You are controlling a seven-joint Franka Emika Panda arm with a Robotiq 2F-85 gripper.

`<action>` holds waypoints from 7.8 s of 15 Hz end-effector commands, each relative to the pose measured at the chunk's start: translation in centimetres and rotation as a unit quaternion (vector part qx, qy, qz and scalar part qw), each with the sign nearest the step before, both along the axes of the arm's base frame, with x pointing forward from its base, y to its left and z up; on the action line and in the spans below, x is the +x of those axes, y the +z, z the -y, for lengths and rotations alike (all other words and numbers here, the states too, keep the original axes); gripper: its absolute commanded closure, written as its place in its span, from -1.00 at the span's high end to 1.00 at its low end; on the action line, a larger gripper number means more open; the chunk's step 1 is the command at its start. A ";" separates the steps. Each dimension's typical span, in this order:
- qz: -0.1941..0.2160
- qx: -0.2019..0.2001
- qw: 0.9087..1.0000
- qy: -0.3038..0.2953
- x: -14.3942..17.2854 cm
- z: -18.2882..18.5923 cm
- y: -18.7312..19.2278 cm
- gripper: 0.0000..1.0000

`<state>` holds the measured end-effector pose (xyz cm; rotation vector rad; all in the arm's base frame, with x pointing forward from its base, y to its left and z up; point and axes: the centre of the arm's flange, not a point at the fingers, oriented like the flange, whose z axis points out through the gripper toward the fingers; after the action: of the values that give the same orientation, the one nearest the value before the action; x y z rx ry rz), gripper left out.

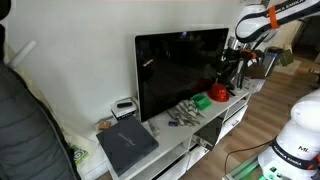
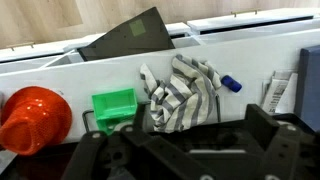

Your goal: Move the orange hat to the left

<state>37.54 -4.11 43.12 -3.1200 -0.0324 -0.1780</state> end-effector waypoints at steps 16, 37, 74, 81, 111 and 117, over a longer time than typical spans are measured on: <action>0.000 0.000 1.000 0.000 0.0 0.0 0.0 1.00; 0.039 -0.036 0.977 -0.205 -4.2 23.1 -13.0 1.00; 0.117 -0.147 0.974 -0.126 13.1 30.2 -26.5 1.00; 0.118 -0.141 0.975 -0.127 13.5 30.1 -26.7 1.00; 0.238 -0.180 0.943 -0.149 21.7 31.6 -35.3 -0.34; 0.223 -0.185 0.946 -0.147 21.1 31.6 -34.9 -1.00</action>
<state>58.54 -35.35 8.22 -3.3413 0.4187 -0.9940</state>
